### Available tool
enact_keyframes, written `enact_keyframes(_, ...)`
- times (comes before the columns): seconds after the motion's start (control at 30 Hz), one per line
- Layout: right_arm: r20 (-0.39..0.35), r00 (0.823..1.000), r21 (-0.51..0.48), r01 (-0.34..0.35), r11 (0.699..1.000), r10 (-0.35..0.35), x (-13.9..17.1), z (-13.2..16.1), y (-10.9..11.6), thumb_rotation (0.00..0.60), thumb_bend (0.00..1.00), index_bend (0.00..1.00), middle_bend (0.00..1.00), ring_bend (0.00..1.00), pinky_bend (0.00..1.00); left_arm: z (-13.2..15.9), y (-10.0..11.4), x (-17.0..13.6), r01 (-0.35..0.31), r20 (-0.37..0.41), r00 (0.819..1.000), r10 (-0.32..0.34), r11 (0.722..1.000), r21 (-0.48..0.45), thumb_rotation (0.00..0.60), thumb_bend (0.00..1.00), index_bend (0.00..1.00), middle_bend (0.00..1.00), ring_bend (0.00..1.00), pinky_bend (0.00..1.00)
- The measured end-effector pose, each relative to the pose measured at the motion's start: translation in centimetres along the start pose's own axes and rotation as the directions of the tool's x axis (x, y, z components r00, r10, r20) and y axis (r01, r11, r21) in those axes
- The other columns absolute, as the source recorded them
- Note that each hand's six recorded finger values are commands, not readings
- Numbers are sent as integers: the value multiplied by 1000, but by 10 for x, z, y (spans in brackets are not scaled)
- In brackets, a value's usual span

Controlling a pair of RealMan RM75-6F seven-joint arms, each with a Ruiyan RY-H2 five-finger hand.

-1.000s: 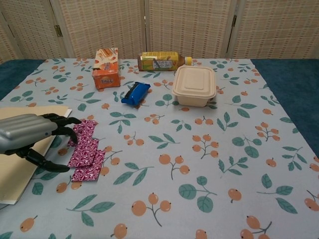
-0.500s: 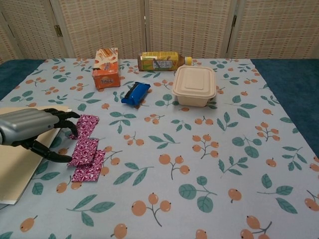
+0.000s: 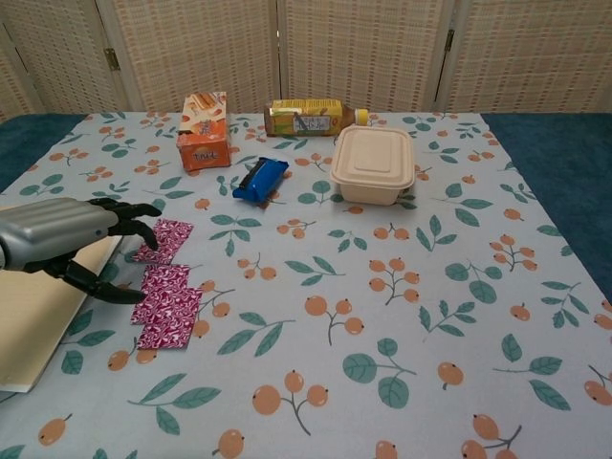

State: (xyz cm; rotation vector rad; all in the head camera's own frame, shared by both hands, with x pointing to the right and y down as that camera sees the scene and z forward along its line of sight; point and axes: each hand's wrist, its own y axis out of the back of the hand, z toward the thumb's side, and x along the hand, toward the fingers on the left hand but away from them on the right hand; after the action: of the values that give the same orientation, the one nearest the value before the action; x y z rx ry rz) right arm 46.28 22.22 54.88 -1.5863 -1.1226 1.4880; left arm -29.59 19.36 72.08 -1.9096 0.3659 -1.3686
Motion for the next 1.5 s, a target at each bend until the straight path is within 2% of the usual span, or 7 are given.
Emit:
enact_keyframes(0.37, -11, 1000, -6, -2, 1000, 2, 0, 1, -1, 600, 284, 0, 0, 0, 0, 29, -9, -24, 19, 104, 994, -22, 999, 30, 235, 151, 247, 0, 0, 0)
enact_keyframes(0.7, -2, 1000, -13, -1, 1000, 1, 2, -3, -2, 600, 284, 0, 0, 0, 0, 42, -12, -16, 38, 128, 991, -42, 999, 36, 237, 151, 248, 0, 0, 0)
enact_keyframes(1.07, -2, 1000, -16, -1, 1000, 1, 3, -5, -3, 600, 284, 0, 0, 0, 0, 34, -18, -16, 76, 95, 992, -78, 997, 28, 237, 151, 269, 0, 0, 0)
enact_keyframes(1.5, -8, 1000, -18, 8, 1000, -8, 4, -3, -1, 600, 284, 0, 0, 0, 0, 8, -23, -38, 96, 43, 994, -97, 995, 26, 237, 151, 285, 0, 0, 0)
